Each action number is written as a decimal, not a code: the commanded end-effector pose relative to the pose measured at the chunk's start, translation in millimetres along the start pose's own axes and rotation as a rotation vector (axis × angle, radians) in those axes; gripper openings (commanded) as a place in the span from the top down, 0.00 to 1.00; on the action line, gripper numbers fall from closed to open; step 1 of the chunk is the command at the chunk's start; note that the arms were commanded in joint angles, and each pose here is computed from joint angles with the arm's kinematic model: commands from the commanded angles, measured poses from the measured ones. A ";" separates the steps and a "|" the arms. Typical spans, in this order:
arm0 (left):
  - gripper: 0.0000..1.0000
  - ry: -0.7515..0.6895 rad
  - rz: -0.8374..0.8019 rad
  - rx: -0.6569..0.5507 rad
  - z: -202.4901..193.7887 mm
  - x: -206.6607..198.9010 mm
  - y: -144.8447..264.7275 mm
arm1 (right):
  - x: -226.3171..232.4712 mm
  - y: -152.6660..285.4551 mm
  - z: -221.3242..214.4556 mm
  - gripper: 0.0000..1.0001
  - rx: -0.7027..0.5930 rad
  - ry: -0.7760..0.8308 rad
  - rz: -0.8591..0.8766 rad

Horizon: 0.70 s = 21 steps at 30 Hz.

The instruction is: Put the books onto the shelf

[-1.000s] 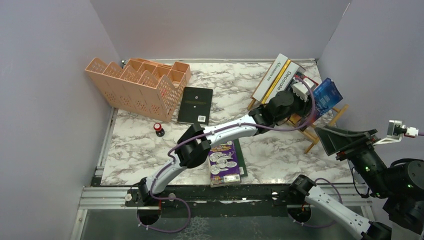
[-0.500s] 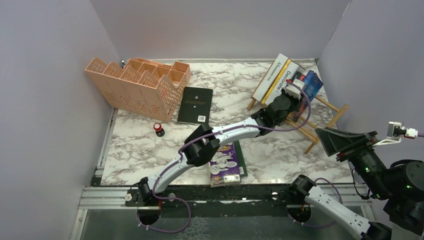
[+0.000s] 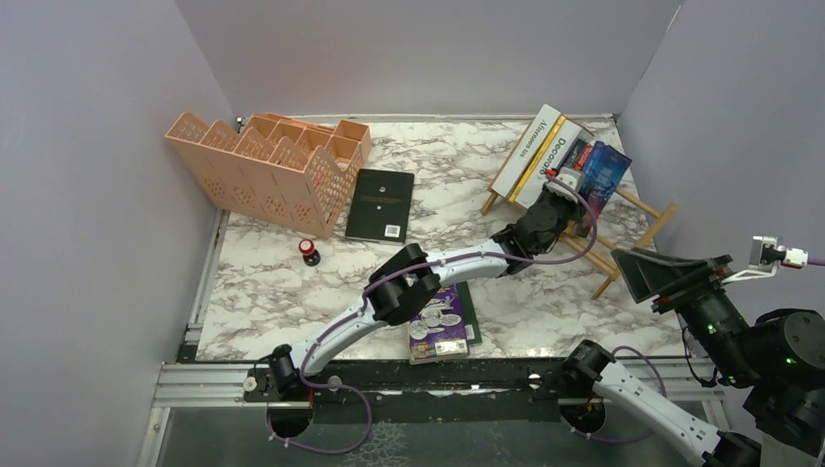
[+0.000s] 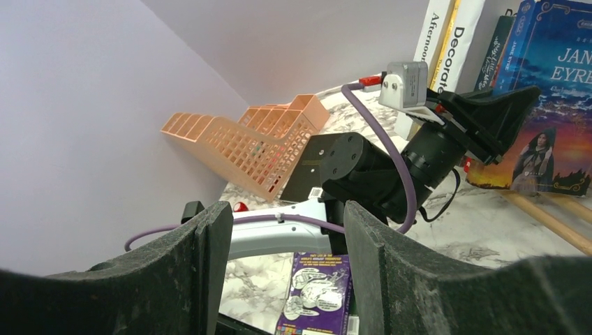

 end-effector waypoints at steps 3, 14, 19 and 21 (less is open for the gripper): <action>1.00 0.129 0.036 -0.282 51.4 1.1 -2.0 | -8.9 -5.2 -5.9 0.36 0.014 0.028 -0.061; 0.60 0.066 0.023 -0.273 50.9 8.7 14.7 | -11.3 -11.0 -11.2 0.36 0.027 0.034 -0.081; 0.45 0.053 -0.069 -0.277 87.9 0.5 22.0 | -10.8 -14.0 -11.6 0.36 0.025 0.039 -0.083; 0.43 0.053 -0.101 -0.272 100.2 -2.2 25.6 | -10.9 -15.7 -12.3 0.36 0.025 0.041 -0.088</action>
Point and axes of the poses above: each gripper's point midway between its finger pads, its own y axis back along the fingers, its own x axis along the line the jaws close on, z = x × y, the point moved 6 cm from there along y, back along the fingers, and after that the axes turned 8 degrees about -y, right-handed, at the moved point
